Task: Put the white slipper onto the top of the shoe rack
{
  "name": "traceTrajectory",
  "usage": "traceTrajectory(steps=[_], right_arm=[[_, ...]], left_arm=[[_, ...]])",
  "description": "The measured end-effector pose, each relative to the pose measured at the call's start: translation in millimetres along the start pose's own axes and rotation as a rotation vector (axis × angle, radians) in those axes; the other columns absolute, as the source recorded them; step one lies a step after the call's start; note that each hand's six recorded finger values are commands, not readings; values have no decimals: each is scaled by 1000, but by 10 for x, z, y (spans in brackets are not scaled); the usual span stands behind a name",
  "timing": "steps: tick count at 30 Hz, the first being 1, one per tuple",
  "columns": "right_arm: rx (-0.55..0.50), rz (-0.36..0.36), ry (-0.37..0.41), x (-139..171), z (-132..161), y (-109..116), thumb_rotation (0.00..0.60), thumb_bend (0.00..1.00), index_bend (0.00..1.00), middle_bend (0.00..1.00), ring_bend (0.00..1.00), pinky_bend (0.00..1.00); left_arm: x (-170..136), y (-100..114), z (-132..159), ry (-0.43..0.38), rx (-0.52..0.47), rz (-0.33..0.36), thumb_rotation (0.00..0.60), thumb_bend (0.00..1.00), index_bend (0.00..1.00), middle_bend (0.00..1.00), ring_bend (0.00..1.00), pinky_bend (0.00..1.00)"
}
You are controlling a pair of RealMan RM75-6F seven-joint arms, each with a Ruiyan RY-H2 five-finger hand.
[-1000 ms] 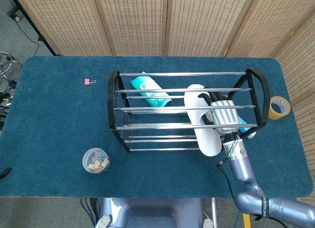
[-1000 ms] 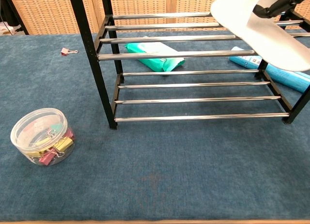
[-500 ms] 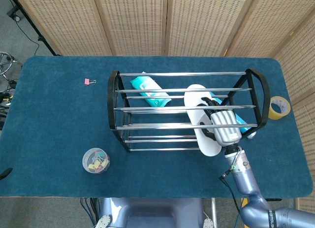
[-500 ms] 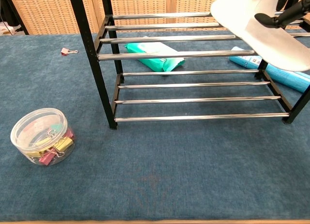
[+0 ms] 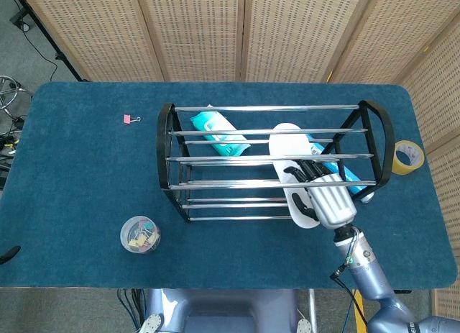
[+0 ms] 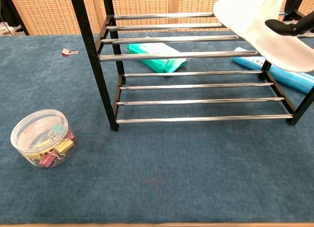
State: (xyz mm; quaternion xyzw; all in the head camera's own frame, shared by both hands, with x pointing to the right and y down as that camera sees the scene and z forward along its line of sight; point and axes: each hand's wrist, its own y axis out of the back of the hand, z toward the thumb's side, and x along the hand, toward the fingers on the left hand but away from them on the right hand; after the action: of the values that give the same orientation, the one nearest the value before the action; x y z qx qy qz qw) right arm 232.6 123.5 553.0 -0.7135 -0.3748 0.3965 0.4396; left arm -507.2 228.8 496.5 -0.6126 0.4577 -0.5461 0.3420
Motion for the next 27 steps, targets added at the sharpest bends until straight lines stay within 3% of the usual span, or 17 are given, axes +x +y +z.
traceTrajectory(steps=[10, 14, 19, 27], right_arm=[[-30, 11, 145, 173, 22, -29, 600, 446, 309, 227, 232, 387], [-40, 5, 241, 245, 36, -40, 600, 446, 340, 245, 235, 369], [-3, -9, 380, 384, -28, -66, 600, 455, 358, 271, 268, 372], [68, -17, 514, 655, -93, -109, 600, 465, 456, 340, 304, 379]], left_arm=[[2, -10, 9, 2, 3, 1, 600, 0, 0, 0, 0, 0], [0, -11, 13, 2, 4, 2, 600, 0, 0, 0, 0, 0], [2, -11, 12, 4, 5, 3, 600, 0, 0, 0, 0, 0], [-6, -22, 25, 3, 8, 3, 600, 0, 0, 0, 0, 0]])
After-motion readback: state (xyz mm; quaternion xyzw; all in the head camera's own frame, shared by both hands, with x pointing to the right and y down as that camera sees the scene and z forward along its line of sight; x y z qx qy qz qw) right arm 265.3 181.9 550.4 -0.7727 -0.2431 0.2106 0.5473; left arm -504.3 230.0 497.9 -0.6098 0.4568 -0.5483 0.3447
